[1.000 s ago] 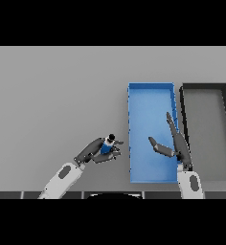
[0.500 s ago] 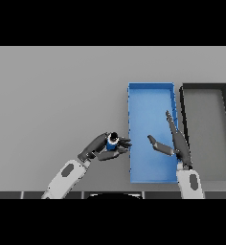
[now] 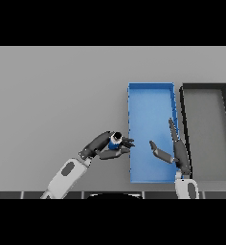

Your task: Pick up the blue pipe and place it into the blue bin.

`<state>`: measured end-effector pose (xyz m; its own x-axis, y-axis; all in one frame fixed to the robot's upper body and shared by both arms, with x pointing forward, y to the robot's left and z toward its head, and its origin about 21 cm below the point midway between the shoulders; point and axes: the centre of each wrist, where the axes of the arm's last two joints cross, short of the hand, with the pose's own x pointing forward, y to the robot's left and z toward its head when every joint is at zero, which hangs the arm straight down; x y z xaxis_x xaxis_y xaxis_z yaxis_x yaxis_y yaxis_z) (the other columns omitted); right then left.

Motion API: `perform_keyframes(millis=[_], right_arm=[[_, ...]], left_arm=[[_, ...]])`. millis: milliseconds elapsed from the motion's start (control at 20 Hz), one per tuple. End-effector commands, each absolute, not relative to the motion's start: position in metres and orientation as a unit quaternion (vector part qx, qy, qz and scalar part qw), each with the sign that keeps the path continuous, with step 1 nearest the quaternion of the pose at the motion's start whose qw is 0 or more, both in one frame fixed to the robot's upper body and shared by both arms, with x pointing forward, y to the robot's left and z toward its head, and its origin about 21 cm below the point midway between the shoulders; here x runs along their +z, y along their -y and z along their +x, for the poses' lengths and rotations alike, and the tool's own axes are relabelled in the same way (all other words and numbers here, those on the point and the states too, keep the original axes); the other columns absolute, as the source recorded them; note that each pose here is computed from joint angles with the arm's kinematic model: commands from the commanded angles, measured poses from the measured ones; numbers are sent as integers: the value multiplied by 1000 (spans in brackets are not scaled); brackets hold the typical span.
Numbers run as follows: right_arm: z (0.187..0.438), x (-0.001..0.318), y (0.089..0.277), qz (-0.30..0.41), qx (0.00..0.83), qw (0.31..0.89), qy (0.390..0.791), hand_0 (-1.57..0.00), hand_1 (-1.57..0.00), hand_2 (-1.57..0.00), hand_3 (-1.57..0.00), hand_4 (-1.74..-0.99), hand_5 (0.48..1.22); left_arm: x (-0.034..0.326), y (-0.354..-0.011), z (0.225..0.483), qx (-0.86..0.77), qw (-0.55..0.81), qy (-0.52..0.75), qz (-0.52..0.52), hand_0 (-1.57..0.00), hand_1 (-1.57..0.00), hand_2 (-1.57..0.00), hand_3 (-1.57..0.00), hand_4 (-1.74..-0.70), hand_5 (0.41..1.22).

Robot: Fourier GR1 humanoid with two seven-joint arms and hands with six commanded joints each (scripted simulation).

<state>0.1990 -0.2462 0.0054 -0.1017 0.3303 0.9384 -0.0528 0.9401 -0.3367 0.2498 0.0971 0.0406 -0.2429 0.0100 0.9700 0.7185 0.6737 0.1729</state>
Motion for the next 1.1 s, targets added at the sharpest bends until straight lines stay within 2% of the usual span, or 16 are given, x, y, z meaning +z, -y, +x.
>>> perform_keyframes(millis=[0,150,250,350,450,600,750,1050], right_arm=[[187,3,240,-109,126,667,727,1,1,1,1,-1121,578],[153,-3,223,-149,73,677,717,1,1,1,1,-1157,578],[153,2,217,-163,56,678,714,1,-3,1,1,-1191,577],[150,8,219,-150,43,658,737,1,-19,-18,1,-1178,569],[148,22,223,-104,32,618,779,1,-17,-32,1,-1172,579],[150,53,232,-63,70,589,803,1,-8,-16,1,-1163,592],[152,72,230,-22,139,632,762,1,-4,-8,1,-1177,567],[168,113,206,30,260,598,758,1,0,-1,1,-1246,526]], left_arm=[[41,-92,250,-318,563,721,-250,-1569,-1570,-1570,-1570,-1473,1220],[40,-92,251,-318,560,722,-252,-1570,-1570,-1570,-1570,-1474,1220],[40,-93,251,-322,558,722,-252,-1570,-1571,-1571,-1571,-1474,1220],[41,-94,249,-323,555,723,-256,-1571,-1571,-1571,-1571,-1475,1221],[41,-92,248,-323,555,723,-254,-1571,-1571,-1571,-1571,-1475,1221],[42,-100,248,-323,558,724,-246,-1571,-1571,-1571,-1571,-1474,1221],[40,-96,248,-329,557,723,-244,-1571,-1571,-1571,-1571,-1473,1221],[46,-94,250,-340,550,724,-243,-1571,-1571,-1571,-1571,-1474,1221]])
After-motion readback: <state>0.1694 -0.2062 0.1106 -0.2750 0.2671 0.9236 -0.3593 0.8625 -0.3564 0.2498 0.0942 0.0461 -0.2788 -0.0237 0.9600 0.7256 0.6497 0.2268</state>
